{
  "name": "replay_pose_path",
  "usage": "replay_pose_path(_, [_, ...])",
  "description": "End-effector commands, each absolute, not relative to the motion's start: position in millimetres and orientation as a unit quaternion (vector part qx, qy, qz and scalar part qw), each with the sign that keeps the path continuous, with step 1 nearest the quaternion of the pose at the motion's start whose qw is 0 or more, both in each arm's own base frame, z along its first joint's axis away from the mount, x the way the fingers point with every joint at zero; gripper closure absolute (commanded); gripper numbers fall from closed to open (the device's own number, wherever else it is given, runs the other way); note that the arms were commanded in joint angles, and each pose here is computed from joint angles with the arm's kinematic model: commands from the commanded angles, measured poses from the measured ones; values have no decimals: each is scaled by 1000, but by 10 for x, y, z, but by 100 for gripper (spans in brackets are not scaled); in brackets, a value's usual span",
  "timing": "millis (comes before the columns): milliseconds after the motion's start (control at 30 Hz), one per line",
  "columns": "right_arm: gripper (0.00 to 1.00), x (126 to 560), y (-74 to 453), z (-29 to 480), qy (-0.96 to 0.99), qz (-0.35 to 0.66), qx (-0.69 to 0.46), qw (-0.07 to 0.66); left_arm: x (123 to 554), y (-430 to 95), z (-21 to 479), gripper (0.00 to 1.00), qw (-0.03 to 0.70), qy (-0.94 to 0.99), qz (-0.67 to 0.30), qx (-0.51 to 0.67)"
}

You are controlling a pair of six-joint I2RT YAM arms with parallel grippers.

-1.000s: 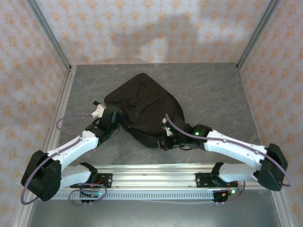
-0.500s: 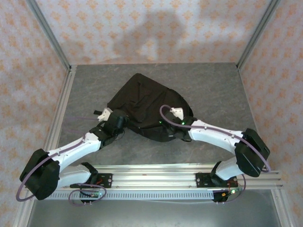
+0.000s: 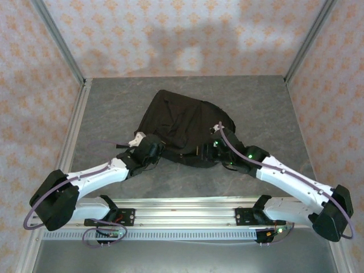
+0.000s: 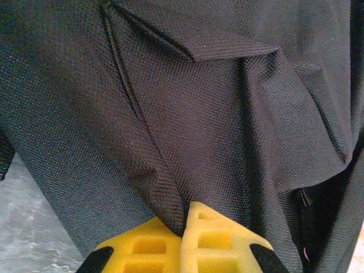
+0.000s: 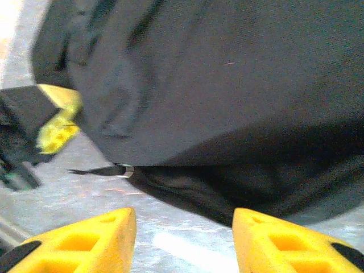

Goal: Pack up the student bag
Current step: Zip the student bag at the center of the table.

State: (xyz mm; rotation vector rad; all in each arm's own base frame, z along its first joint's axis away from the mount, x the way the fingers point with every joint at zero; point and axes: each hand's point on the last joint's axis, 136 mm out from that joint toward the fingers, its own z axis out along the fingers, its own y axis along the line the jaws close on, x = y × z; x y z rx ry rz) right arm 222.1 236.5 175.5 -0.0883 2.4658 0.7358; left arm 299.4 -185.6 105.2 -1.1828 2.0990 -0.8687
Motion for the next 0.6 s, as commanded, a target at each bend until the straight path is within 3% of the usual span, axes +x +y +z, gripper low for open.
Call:
replay_pose_path(0, [51,2171,2721,1691,912,341,10,227,2973,-2034,1223,100,287,765,-375,-439])
replay_pose_path(200, [45,2287,2951,1474,895,374,170,172,2962,-2115,1306,100,293,754,-390,-440])
replay_pose_path(567, [42,2072,2616,1751,843,372,340,188,3007,-2171,1371,100,300,749,-392,-442])
